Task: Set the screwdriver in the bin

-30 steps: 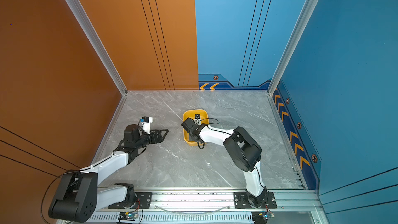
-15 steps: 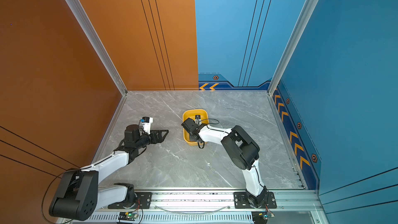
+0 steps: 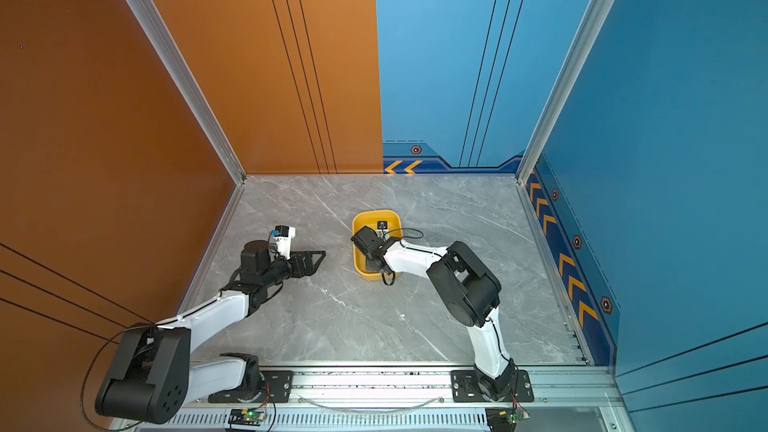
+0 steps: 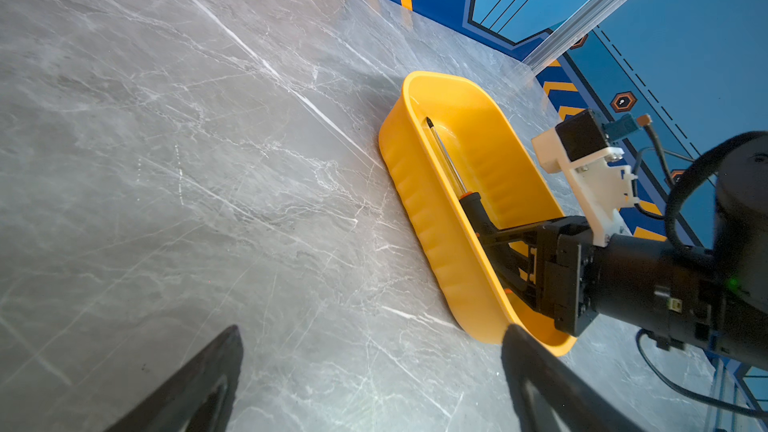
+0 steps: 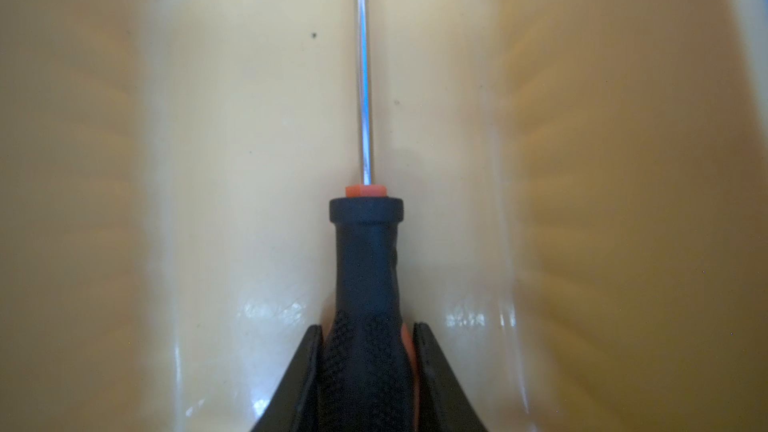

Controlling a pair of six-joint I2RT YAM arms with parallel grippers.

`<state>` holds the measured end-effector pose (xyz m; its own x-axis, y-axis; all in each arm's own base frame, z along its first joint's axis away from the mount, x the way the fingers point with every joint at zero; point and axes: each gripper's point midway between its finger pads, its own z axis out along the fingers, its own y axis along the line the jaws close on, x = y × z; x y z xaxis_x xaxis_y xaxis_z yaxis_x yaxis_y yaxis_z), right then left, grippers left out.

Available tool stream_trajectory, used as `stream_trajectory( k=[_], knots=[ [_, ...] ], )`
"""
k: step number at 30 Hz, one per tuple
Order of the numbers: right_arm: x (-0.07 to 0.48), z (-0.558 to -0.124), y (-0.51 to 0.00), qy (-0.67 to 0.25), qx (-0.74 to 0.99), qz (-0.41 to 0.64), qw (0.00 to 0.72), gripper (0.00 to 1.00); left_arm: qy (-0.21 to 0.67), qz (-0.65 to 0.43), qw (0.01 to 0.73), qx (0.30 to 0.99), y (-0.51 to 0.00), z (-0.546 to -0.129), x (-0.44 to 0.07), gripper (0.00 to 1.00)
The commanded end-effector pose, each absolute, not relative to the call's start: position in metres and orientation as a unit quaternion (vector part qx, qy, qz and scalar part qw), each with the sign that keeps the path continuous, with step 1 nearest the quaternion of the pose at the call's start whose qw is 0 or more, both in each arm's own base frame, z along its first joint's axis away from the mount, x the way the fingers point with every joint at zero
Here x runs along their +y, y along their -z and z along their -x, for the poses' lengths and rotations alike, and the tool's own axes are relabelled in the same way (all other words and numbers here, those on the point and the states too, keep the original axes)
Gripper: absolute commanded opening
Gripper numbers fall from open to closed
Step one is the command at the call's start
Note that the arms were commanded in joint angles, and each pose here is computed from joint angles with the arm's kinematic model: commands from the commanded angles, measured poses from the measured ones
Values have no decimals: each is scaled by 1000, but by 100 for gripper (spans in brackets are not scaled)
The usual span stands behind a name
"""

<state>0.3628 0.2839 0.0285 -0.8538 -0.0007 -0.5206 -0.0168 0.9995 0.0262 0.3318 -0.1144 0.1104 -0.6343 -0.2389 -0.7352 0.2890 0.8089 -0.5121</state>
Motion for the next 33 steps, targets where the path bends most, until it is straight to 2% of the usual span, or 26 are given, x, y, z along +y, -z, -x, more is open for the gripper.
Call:
stream_trajectory(
  k=[1, 17, 29, 33],
  knots=[
    [276, -363, -22, 1, 967, 1, 256, 34, 319, -16, 427, 846, -117, -335, -117, 98],
    [269, -362, -66, 9, 963, 18, 267, 44, 320, -17, 427, 846, -118, -336, -117, 98],
    [260, -344, -116, -33, 963, 52, 264, 50, 321, -17, 425, 846, -117, -336, -117, 98],
    [240, -338, -132, -37, 958, 78, 274, 52, 323, -18, 424, 846, -117, -335, -118, 98]
  ],
)
